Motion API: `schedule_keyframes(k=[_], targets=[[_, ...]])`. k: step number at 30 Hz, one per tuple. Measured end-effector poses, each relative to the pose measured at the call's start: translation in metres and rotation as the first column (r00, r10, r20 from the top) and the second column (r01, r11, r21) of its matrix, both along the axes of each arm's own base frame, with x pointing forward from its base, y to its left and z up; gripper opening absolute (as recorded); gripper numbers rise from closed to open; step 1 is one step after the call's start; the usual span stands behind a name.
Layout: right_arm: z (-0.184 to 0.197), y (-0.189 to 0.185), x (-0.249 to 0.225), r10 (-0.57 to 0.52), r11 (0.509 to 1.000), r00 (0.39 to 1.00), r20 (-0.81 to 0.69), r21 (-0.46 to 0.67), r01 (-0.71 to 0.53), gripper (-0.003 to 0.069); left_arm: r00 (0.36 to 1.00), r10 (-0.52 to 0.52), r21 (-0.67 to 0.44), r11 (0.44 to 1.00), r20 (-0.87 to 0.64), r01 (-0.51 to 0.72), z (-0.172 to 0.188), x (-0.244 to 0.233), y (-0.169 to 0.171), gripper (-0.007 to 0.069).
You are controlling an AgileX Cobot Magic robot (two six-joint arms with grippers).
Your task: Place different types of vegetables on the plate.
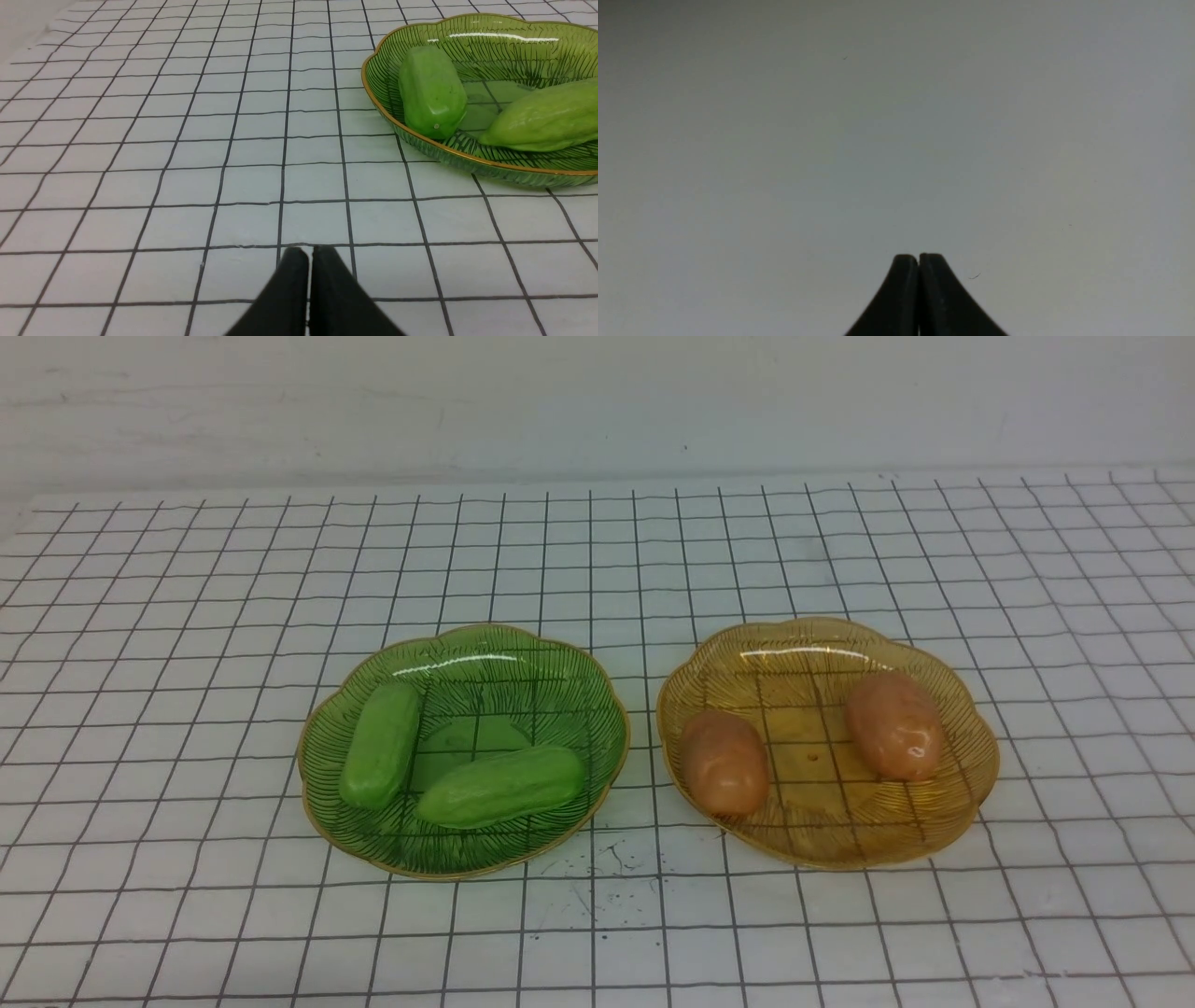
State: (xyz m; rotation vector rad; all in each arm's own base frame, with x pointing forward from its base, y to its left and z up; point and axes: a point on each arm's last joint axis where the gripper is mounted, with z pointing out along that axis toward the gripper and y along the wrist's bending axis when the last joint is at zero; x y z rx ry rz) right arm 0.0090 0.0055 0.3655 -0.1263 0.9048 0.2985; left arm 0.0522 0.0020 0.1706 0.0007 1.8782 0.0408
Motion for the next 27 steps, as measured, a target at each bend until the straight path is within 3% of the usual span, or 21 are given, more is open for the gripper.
schedule_keyframes(k=[9, 14, 17, 21, 24, 27], targets=[[-0.001, 0.000, 0.000, -0.005, 1.000, 1.000, -0.006, -0.008, 0.005, -0.0014, 1.000, 0.000, 0.000, 1.000, 0.000, 0.000, 0.000, 0.000, 0.000, -0.0008], [-0.014, 0.000, 0.009, -0.059, 0.997, 0.988, -0.140, -0.055, 0.052, -0.0014, 1.000, 0.000, 0.000, 1.000, 0.000, 0.000, 0.000, 0.000, 0.000, -0.0008], [-0.047, -0.002, 0.025, -0.181, 0.982, 0.920, -0.349, -0.109, 0.151, -0.0014, 1.000, 0.000, 0.000, 1.000, 0.000, 0.000, 0.000, 0.000, 0.000, -0.0008], [-0.111, -0.007, 0.043, -0.294, 0.956, 0.750, -0.593, -0.186, 0.228, -0.0014, 1.000, 0.000, 0.000, 1.000, 0.000, 0.000, 0.000, 0.000, 0.000, -0.0008], [-0.153, -0.010, 0.046, -0.332, 0.943, 0.643, -0.690, -0.221, 0.251, -0.0014, 1.000, 0.000, 0.000, 1.000, 0.000, 0.000, 0.000, 0.000, 0.000, -0.0008], [-0.184, -0.012, 0.045, -0.349, 0.935, 0.575, -0.740, -0.230, 0.271, -0.0014, 1.000, 0.000, 0.000, 1.000, -0.001, 0.000, 0.000, 0.000, 0.000, -0.0008]])
